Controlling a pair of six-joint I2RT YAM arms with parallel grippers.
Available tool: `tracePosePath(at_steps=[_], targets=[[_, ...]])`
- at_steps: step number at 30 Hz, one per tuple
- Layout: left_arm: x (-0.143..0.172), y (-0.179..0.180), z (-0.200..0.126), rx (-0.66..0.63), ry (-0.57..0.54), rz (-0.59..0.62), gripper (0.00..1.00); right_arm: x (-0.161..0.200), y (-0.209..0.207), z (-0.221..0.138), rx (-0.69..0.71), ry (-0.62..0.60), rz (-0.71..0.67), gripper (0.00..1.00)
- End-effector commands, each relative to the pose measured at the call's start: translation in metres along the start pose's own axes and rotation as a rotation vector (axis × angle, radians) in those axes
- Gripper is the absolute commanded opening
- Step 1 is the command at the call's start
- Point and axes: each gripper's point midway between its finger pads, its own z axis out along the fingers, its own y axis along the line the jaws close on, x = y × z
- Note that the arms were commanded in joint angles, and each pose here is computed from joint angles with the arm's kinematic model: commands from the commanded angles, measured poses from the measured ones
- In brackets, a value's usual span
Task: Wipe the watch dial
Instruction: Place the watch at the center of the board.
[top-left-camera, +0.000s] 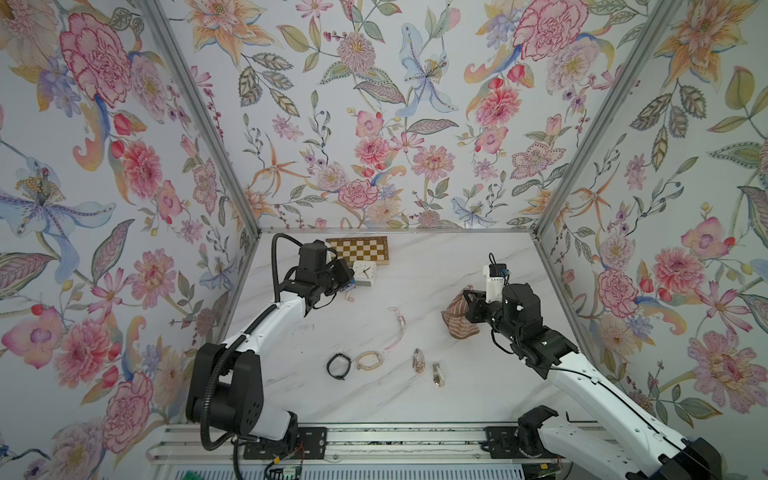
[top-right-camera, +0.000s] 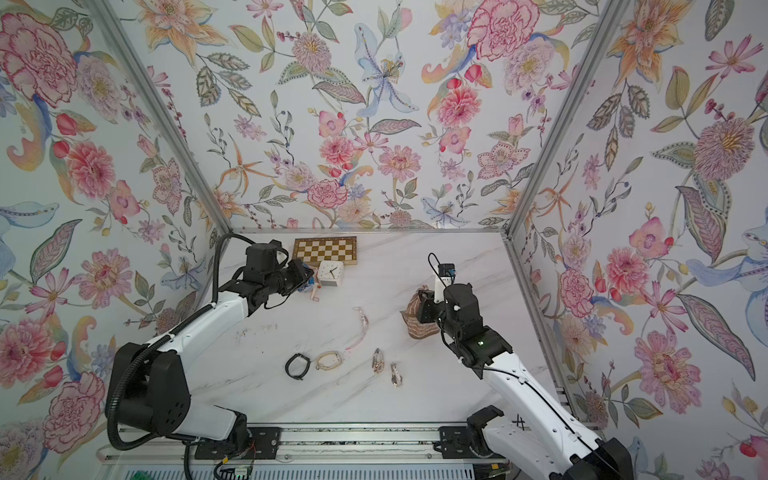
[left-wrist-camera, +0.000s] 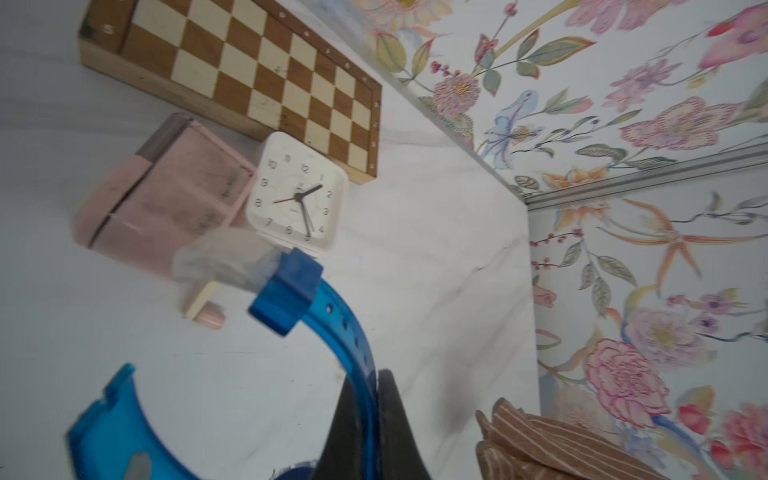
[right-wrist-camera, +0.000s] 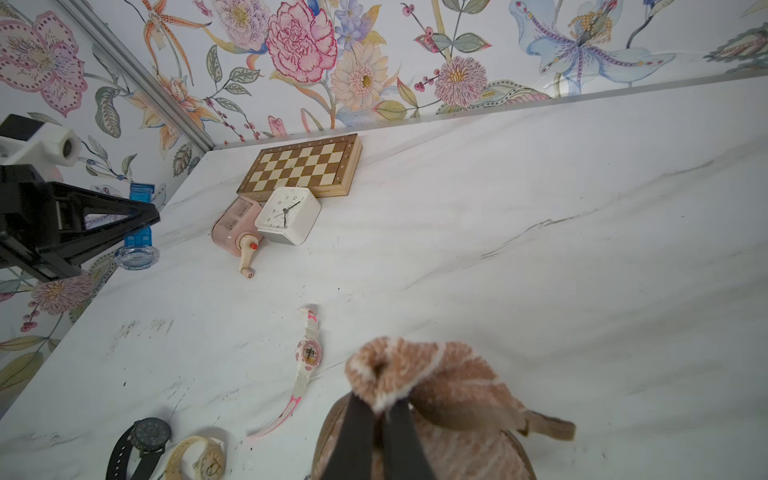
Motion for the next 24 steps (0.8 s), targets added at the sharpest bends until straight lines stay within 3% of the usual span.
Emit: tracePosePath(at_steps=[1, 7, 20, 24], targets=[[0.031, 0.066, 0.009, -0.259, 0.185, 0.149, 0.0, -0.023, 0.02, -0.003, -0.063, -0.047, -0.023, 0.0], [0.023, 0.108, 0.03, -0.36, 0.245, 0.157, 0.0, -0.016, 0.024, -0.002, -0.065, -0.03, -0.044, 0.0], [0.015, 0.136, 0.072, -0.428, 0.378, 0.162, 0.0, -0.016, 0.022, -0.004, -0.048, -0.035, -0.043, 0.0], [0.014, 0.135, 0.074, -0.424, 0.367, 0.157, 0.11, -0.018, 0.019, -0.006, -0.033, -0.048, -0.044, 0.0]])
